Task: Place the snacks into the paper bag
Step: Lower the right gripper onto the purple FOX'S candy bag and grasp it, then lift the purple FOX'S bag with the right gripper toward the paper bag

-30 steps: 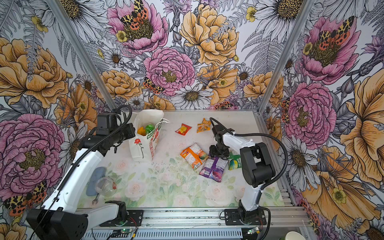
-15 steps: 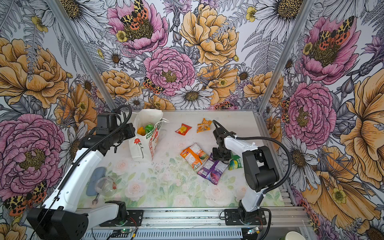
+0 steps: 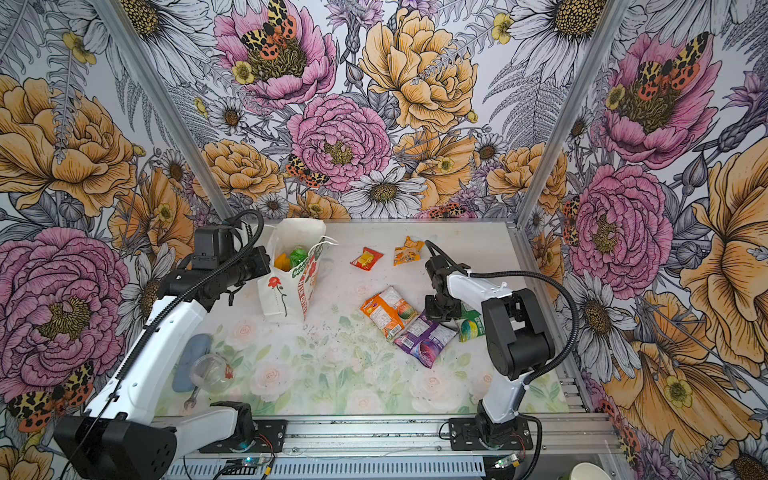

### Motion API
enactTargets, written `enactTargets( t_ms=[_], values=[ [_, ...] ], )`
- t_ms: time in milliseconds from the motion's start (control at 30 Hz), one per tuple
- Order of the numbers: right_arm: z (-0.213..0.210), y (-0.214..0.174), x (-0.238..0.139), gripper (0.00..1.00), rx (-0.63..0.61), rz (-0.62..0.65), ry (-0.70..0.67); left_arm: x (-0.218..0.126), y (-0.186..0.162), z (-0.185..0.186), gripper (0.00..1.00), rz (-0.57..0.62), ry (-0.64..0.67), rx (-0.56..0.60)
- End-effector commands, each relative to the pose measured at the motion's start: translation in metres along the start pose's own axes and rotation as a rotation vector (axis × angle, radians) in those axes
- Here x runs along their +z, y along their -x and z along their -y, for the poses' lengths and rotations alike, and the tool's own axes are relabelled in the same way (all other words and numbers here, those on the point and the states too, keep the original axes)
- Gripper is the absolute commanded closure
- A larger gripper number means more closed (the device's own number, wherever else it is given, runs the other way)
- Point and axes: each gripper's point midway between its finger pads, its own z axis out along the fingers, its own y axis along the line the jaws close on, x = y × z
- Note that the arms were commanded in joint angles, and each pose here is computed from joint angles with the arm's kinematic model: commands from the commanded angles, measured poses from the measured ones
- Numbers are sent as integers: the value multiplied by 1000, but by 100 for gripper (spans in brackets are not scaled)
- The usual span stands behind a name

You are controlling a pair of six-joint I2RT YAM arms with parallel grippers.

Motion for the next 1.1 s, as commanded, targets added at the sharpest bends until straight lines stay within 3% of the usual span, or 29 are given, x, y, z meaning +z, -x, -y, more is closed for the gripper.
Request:
enactTargets(
  t_ms=[0, 233, 1067],
  values=[
    [1, 8, -15, 98, -7, 54, -3, 4, -3, 2, 100, -14, -23, -25],
    [-2, 20, -48, 100, 14, 154, 47, 1, 0, 0, 100, 5, -18, -27],
    [-49, 65, -251, 100, 137, 640, 389, -12, 4, 29, 100, 29, -181, -32]
  ],
)
